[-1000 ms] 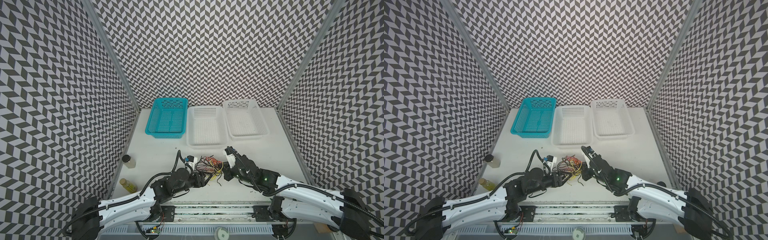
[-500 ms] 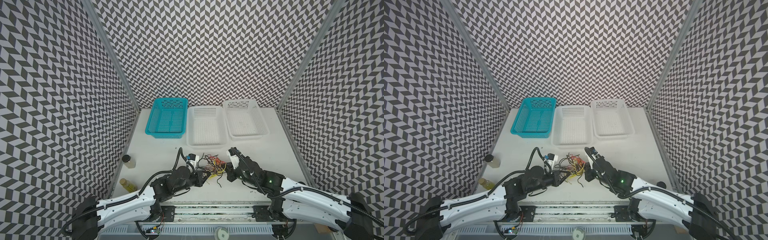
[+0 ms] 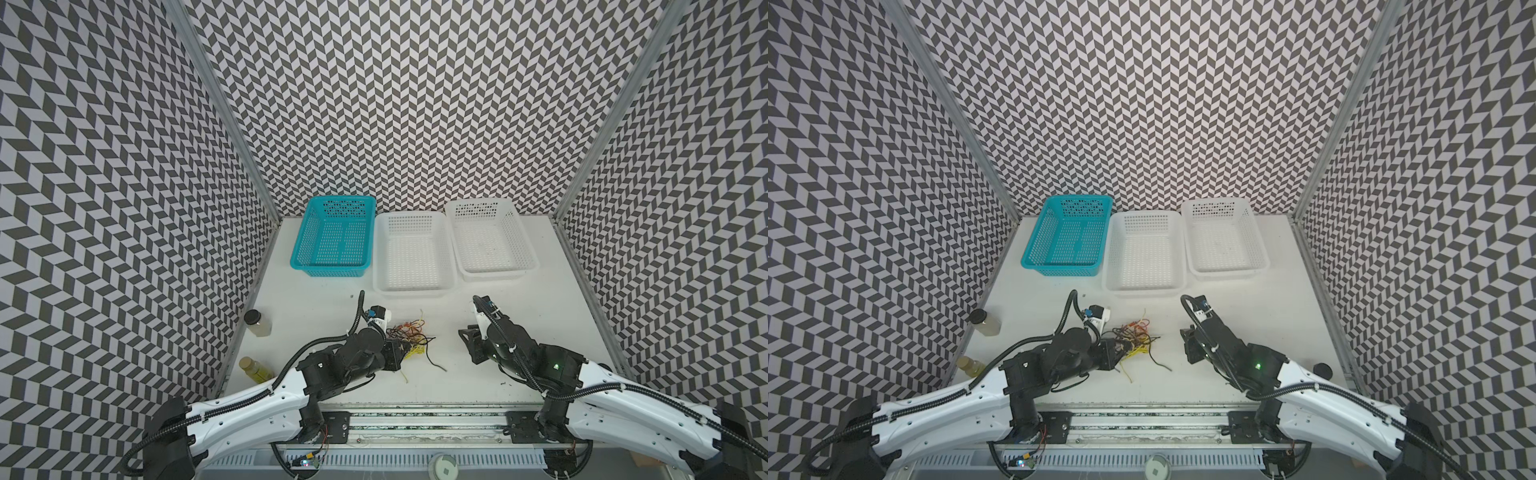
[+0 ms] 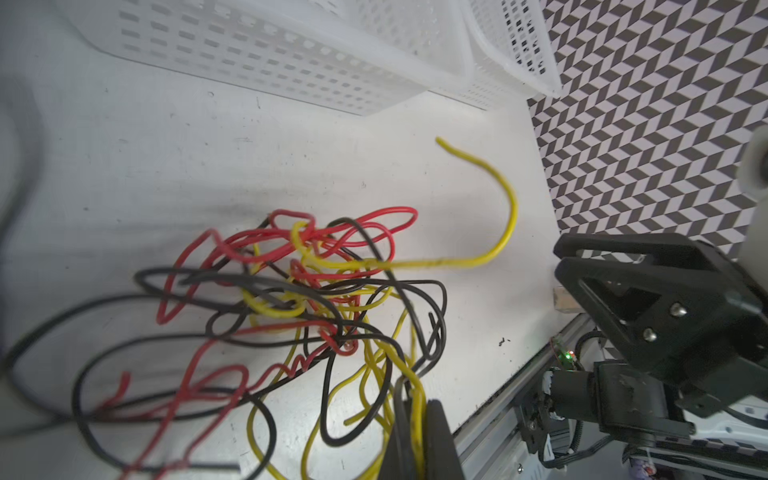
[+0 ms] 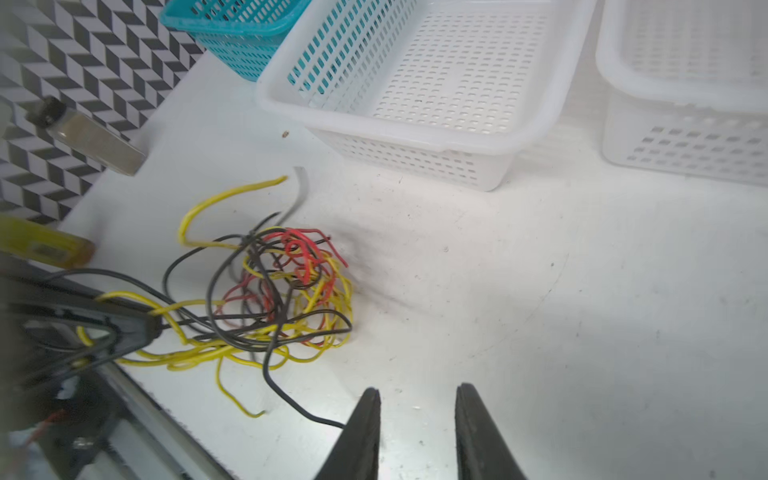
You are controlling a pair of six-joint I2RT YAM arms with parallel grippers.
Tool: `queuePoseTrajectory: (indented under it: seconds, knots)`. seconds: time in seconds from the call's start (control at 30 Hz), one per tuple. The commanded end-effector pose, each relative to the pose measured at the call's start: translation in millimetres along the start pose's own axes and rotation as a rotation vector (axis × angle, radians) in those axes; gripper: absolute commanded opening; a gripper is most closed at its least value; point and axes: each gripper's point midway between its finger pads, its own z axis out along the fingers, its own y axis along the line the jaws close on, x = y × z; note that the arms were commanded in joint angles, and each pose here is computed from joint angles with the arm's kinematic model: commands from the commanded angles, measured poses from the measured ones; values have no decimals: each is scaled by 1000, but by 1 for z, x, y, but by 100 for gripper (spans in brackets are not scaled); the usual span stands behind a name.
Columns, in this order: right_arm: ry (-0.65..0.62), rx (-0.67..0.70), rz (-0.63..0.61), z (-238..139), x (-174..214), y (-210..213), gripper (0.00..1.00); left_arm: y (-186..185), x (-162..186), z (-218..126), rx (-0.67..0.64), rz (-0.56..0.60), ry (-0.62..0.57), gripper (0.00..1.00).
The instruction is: Untangle the cables
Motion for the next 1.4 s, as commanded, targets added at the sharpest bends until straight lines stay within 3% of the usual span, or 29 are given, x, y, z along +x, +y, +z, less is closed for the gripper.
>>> queuePoseTrajectory:
  seconds: [0.0, 0.1, 0.27, 0.5, 0.8, 0.97, 1.37]
  knots:
    - [-46, -58, 17, -14, -19, 12, 52, -20, -14, -3, 39, 53, -22, 0]
    - [-60, -102, 43, -23, -30, 22, 60, -31, -14, 2, 64, 84, 6, 0]
    - [10, -271, 69, -21, -35, 64, 60, -45, -13, 10, 72, 171, 75, 0]
    - [92, -310, 106, -1, -28, 82, 56, -62, -14, 11, 127, 204, 88, 0]
    - [58, -155, 127, 32, -7, 49, 51, -81, -14, 0, 211, 237, 71, 0]
    - [84, -150, 112, 39, 0, 50, 49, -91, -14, -6, 241, 270, 64, 0]
    - [30, 119, 149, 43, 16, -11, 13, -105, -30, -38, 264, 316, -15, 0]
